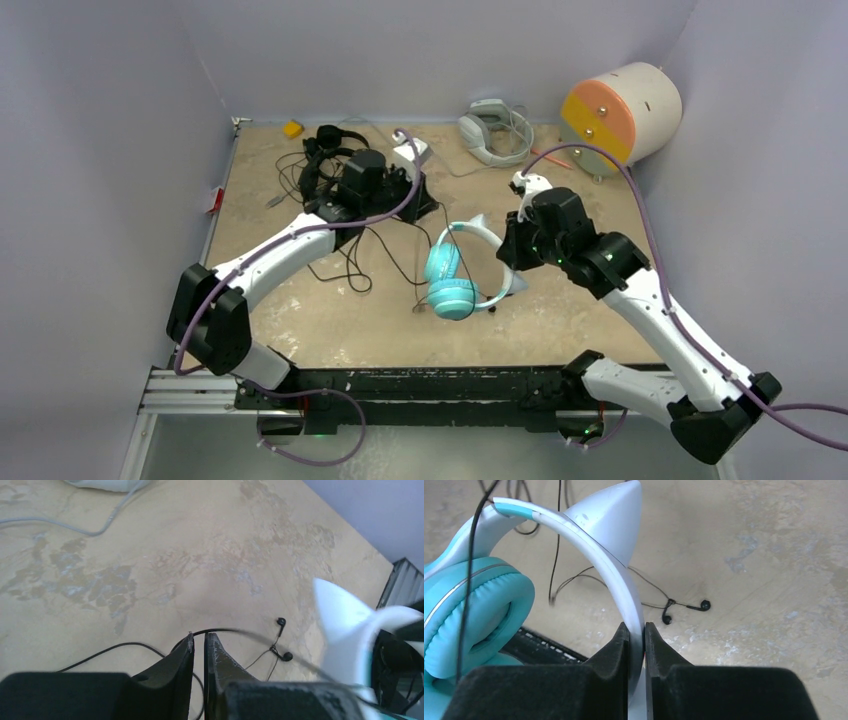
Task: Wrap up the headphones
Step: Wrap the headphones cable around the headphones.
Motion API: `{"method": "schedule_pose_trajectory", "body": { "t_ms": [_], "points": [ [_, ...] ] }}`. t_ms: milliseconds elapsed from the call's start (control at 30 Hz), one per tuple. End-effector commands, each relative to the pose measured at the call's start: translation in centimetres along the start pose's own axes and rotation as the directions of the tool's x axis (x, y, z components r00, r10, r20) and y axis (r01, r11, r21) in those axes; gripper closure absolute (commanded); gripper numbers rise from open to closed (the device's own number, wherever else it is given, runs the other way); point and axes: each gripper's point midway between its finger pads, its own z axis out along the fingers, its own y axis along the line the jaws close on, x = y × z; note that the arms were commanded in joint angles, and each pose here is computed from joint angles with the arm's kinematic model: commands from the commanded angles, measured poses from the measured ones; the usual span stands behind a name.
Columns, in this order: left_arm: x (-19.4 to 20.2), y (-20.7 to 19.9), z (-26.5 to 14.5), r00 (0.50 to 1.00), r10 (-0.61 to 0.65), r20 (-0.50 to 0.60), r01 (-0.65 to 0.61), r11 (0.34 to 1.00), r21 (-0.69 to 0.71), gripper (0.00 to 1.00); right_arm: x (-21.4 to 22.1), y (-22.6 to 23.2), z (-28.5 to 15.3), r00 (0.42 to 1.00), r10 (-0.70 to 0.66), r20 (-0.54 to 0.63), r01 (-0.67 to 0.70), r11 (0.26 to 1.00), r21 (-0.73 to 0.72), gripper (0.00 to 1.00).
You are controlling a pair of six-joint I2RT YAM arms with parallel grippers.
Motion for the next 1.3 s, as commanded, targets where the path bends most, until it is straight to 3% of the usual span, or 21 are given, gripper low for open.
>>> {"method": "schedule_pose_trajectory", "body": {
  "t_ms": [0, 100, 367, 500, 800, 833, 933, 1267],
  "points": [
    [-3.5, 0.5, -1.5, 0.985, -0.044, 0.17, 0.039, 0.999, 0.03, 0.86, -2.9, 3.5, -4.3, 0.995, 0.056, 0.083, -0.042, 0.986, -0.158, 1.0],
    [-3.6, 0.5, -2.1, 0.977, -0.059, 0.207, 0.053, 0.998, 0.031, 0.79, -3.6, 3.2, -5.0, 0.991, 0.102, 0.092, -0.09, 0.988, -0.126, 1.0],
    [-1.6, 0.0, -2.2, 0.967, -0.076, 0.242, 0.059, 0.995, 0.077, 0.74, -6.0, 2.0, -6.8, 0.965, 0.206, 0.163, -0.202, 0.979, -0.04, 1.0],
    [-0.9, 0.5, -2.2, 0.965, -0.072, 0.251, 0.06, 0.997, 0.054, 0.59, -7.3, 1.5, -7.7, 0.962, 0.201, 0.186, -0.204, 0.979, 0.001, 1.0],
    [0.6, 0.0, -3.9, 0.918, -0.049, 0.393, 0.022, 0.997, 0.071, 0.4, -9.2, 1.6, -8.9, 0.958, 0.192, 0.212, -0.201, 0.979, 0.022, 1.0],
    [1.0, -0.2, -3.9, 0.916, -0.048, 0.398, 0.014, 0.996, 0.087, 0.29, -9.4, 1.6, -9.0, 0.958, 0.192, 0.215, -0.201, 0.979, 0.02, 1.0],
    [1.7, -1.0, -4.1, 0.908, -0.045, 0.417, -0.011, 0.991, 0.131, 0.2, -9.9, 1.9, -9.2, 0.956, 0.194, 0.222, -0.201, 0.98, 0.011, 1.0],
    [2.0, -1.6, -2.5, 0.905, -0.04, 0.424, -0.043, 0.982, 0.183, 0.17, -11.0, 2.2, -10.2, 0.948, 0.198, 0.249, -0.203, 0.979, -0.004, 1.0]
  ]
}}
